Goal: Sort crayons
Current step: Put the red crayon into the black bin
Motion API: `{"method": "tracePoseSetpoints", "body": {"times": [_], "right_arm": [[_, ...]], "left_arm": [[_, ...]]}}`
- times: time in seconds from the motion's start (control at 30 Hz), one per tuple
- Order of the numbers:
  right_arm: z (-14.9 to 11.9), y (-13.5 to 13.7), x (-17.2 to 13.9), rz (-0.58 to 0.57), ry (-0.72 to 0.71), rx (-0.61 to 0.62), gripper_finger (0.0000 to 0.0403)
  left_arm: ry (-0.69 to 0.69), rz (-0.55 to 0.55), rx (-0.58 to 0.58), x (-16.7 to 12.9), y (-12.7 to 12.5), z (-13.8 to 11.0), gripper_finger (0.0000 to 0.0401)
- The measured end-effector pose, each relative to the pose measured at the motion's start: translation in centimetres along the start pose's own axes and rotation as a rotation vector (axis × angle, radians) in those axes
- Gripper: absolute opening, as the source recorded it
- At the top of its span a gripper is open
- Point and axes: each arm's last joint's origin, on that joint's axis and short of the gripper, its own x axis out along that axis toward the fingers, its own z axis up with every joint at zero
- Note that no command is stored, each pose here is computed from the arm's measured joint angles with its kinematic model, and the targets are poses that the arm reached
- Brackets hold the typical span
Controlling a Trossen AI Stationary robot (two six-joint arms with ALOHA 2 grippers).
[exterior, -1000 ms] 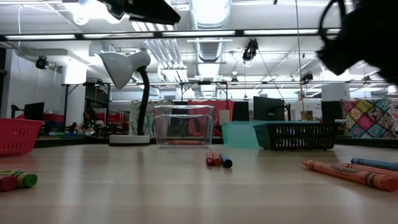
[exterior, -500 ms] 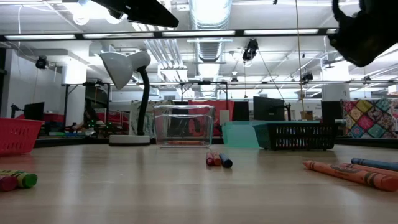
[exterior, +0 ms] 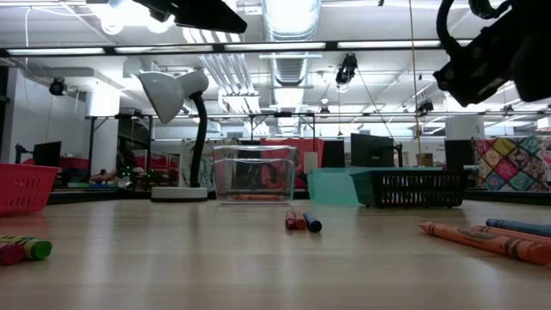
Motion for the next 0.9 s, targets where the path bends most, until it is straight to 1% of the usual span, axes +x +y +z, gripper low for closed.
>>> {"method": "tracePoseSetpoints", "body": {"times": [0.13,0.27,0.5,0.9], "right_arm": [[0.2,0.2,0.0,0.022,-0.049,-0.008,0.0100],[0.3,0.2,0.0,0.017,-0.101,-0.017,0.0101],[0.5,0.0,0.6,0.006,-0.128,-0.012,0.0102],[0.8,-0.1,2.3,0.033,-0.139,-0.016,0.0095]], "left_arm": [[-0.005,-0.009,-0.011,-0.2,-0.2,0.0,0.0153],[-0.007,-0.018,-0.018,-0.5,-0.4,0.0,0.0153],[-0.005,-0.020,-0.016,-0.5,-0.4,0.0,0.0153],[-0.005,-0.020,-0.017,-0.5,-0.4,0.0,0.0153]]}}
